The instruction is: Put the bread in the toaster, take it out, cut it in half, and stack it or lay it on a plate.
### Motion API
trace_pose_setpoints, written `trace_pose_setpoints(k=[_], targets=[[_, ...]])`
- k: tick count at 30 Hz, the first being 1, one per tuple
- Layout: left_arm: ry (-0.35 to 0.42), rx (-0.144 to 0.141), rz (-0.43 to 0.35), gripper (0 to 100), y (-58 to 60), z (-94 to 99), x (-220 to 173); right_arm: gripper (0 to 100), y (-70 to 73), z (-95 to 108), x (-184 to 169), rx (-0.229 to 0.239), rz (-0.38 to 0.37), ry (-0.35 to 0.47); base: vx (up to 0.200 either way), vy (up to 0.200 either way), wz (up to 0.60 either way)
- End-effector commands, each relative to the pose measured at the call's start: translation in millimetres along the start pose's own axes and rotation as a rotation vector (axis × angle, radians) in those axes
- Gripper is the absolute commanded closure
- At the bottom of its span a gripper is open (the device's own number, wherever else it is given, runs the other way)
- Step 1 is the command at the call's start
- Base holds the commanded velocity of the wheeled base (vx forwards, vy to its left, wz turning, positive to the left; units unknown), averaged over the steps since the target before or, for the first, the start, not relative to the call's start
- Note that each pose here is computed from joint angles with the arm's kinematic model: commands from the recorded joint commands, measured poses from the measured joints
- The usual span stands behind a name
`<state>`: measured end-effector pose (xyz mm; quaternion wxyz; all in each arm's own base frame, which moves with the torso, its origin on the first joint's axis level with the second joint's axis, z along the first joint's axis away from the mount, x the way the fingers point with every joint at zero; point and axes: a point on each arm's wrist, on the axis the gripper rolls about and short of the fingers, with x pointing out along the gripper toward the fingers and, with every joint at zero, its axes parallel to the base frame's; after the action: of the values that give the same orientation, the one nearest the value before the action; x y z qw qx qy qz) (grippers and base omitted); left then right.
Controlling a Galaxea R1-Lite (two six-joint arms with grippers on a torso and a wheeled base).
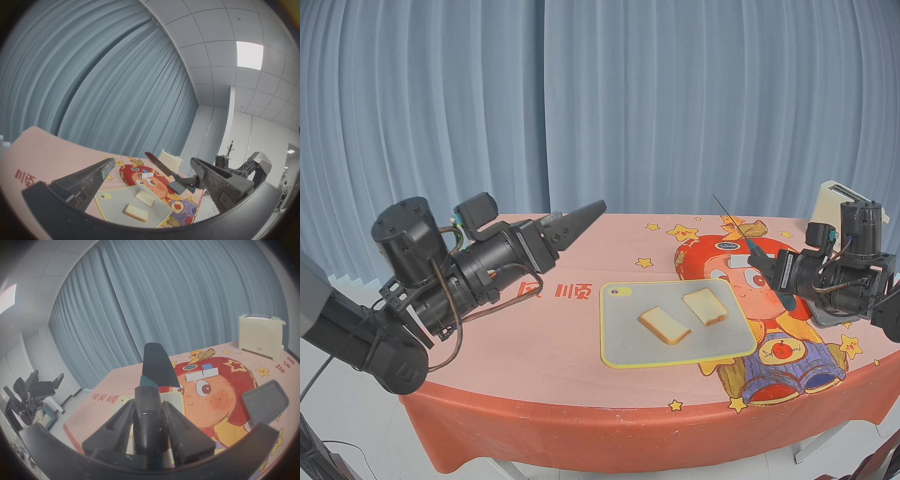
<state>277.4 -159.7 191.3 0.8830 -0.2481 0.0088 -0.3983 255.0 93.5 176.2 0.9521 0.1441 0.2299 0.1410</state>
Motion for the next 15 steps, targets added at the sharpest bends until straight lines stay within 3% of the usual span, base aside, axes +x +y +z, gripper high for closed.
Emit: trace_pose_setpoints(k=[1,5,9,12,15], targets=[[-0.12,0.055,-0.012,0,-13.0,42.1,-24,100,-26.2,9,0,0.091,0.013,0.009,0.0,0.0,0.0],[-0.143,0.065,-0.008,0,-13.6,49.2,-28,100,-40.4,10,2,0.124,0.019,0.024,0.0,0.0,0.0],[-0.139,0.064,-0.01,0,-13.7,47.8,-28,100,-42.0,9,4,0.125,0.017,0.033,0.0,0.0,0.0],[-0.105,0.051,0.006,0,-9.4,36.7,-29,100,-45.1,10,5,0.132,0.01,0.032,0.0,0.0,0.0],[-0.083,0.067,0.019,0,-5.0,30.1,-27,100,-49.0,10,8,0.136,0.001,0.038,0.0,0.0,0.0]])
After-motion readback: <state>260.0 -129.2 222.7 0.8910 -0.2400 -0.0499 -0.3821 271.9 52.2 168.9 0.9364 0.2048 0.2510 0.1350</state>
